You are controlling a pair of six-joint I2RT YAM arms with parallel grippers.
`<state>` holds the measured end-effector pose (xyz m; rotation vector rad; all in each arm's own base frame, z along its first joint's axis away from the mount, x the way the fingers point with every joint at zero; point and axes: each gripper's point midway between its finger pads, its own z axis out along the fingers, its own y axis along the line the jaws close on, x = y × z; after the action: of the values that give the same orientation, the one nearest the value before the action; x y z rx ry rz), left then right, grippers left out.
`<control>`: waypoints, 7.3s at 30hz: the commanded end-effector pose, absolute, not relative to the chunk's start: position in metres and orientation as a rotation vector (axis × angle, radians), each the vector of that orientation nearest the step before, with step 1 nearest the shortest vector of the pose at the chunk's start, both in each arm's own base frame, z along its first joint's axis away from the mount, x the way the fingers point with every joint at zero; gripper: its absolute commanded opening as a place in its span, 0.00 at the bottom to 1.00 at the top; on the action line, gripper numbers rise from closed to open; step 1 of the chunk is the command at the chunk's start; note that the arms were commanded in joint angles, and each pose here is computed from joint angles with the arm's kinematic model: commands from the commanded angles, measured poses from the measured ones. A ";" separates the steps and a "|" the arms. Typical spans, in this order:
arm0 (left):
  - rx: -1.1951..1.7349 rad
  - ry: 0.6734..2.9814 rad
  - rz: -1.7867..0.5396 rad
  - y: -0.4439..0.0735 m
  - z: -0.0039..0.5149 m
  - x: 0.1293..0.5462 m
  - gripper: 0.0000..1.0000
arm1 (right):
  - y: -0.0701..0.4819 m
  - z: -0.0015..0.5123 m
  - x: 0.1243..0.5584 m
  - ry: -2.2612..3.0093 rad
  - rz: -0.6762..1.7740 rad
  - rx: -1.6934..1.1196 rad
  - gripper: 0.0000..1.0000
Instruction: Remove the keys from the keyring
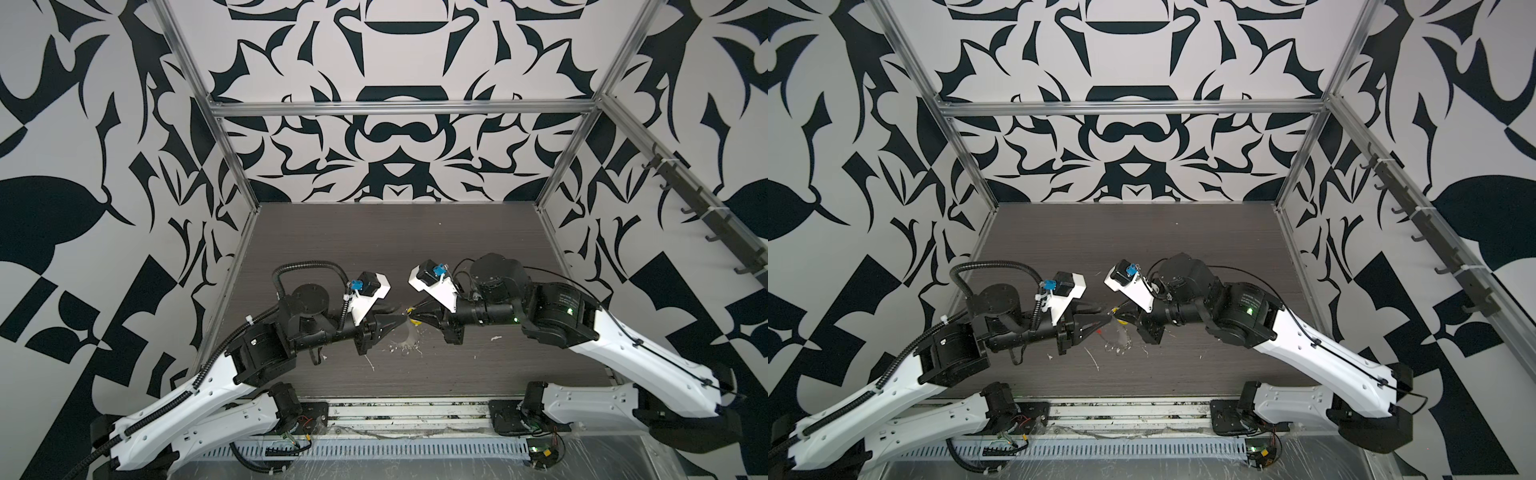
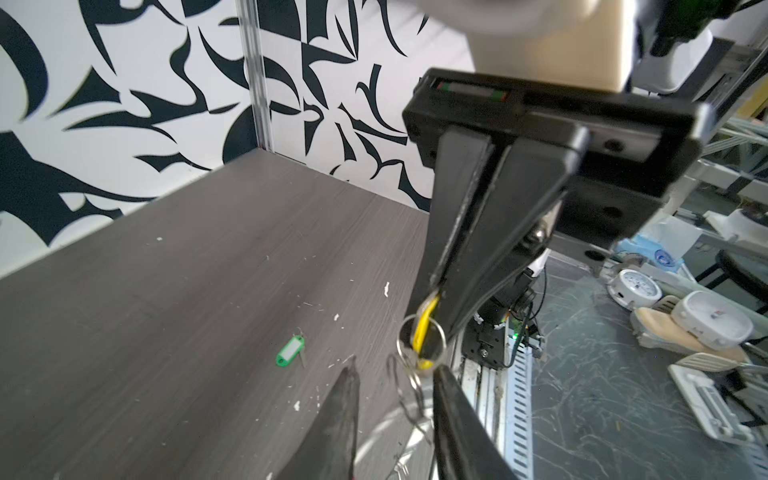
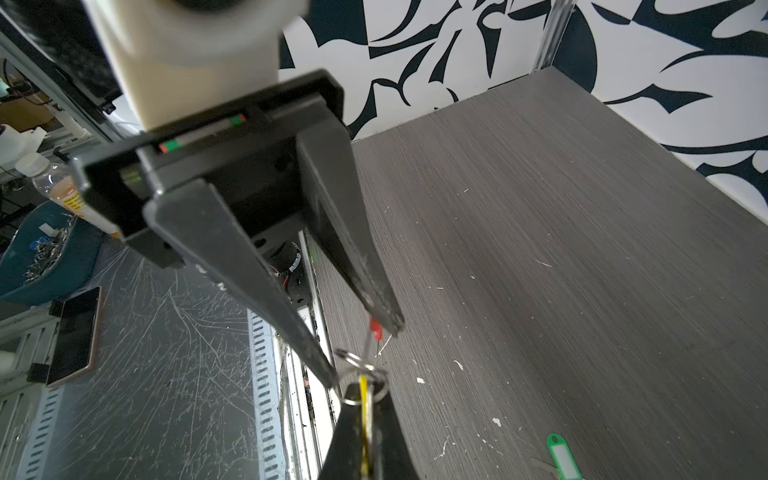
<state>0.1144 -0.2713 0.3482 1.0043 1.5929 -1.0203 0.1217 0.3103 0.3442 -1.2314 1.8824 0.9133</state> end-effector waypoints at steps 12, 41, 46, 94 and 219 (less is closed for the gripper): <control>0.799 1.571 -0.946 -0.241 0.359 0.130 0.39 | 0.313 0.354 0.136 1.938 0.912 -1.006 0.00; 0.715 1.672 -0.984 -0.269 0.318 0.152 0.42 | 0.309 0.384 0.173 1.939 1.108 -0.362 0.00; 0.686 1.710 -0.895 -0.265 0.313 0.164 0.39 | 0.307 0.382 0.174 1.951 1.131 -0.314 0.00; 0.724 1.538 -0.817 -0.279 0.341 0.177 0.36 | 0.314 0.385 0.170 1.910 1.522 0.028 0.00; 0.675 1.276 -0.856 -0.280 0.367 0.173 0.00 | 0.337 0.407 0.172 1.714 1.851 0.175 0.00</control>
<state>0.1781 -0.2833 0.3434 0.6945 1.3393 -0.8258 0.1751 0.3390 0.3837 0.1824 1.7999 1.7892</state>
